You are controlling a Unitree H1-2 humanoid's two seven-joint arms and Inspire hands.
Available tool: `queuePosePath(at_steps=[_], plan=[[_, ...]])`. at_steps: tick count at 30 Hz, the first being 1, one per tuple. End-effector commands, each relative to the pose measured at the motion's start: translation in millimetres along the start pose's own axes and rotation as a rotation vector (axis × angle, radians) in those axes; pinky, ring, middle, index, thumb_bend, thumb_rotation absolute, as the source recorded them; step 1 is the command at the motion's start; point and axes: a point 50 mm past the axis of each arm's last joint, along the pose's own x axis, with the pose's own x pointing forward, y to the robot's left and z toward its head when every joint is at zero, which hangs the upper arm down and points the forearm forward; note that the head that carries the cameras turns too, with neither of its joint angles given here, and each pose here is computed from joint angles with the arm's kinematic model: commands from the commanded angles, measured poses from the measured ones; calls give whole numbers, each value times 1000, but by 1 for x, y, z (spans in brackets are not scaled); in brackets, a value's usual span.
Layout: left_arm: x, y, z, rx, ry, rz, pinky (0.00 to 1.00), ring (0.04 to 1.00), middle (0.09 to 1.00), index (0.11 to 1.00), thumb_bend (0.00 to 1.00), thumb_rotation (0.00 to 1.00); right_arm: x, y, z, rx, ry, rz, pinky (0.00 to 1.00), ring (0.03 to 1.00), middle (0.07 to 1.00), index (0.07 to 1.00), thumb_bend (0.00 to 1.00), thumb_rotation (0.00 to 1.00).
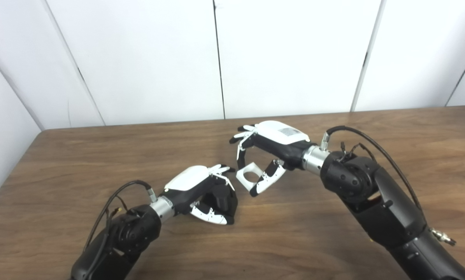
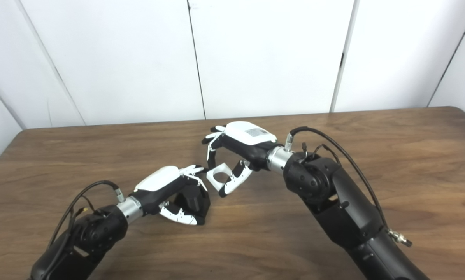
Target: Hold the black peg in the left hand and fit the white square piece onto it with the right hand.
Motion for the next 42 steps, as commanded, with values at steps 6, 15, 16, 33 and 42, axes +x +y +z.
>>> queuePosePath(at_steps=[6,15,16,33,42], plan=[[-27,-20,-44,50,230,-174,963,995,960,652,838,287,4,-28,9,-45,-45,-61,1000,978,877,481,521,137],[-27,-23,-47,24,234,-173,961,993,958,662,848,279,5,-29,13,-27,-60,-72,1000,973,875,481,522,138],[-27,-24,-47,14,235,-171,958,992,958,661,847,276,5,-29,14,-23,-65,-72,1000,974,876,481,522,138],[-32,-39,-53,-117,255,-144,974,996,963,637,827,169,13,-26,31,-6,-106,-68,1000,974,878,481,522,138],[-31,-43,-54,-120,260,-152,977,999,965,632,827,154,25,-19,41,7,-120,-60,1000,972,875,480,521,140]])
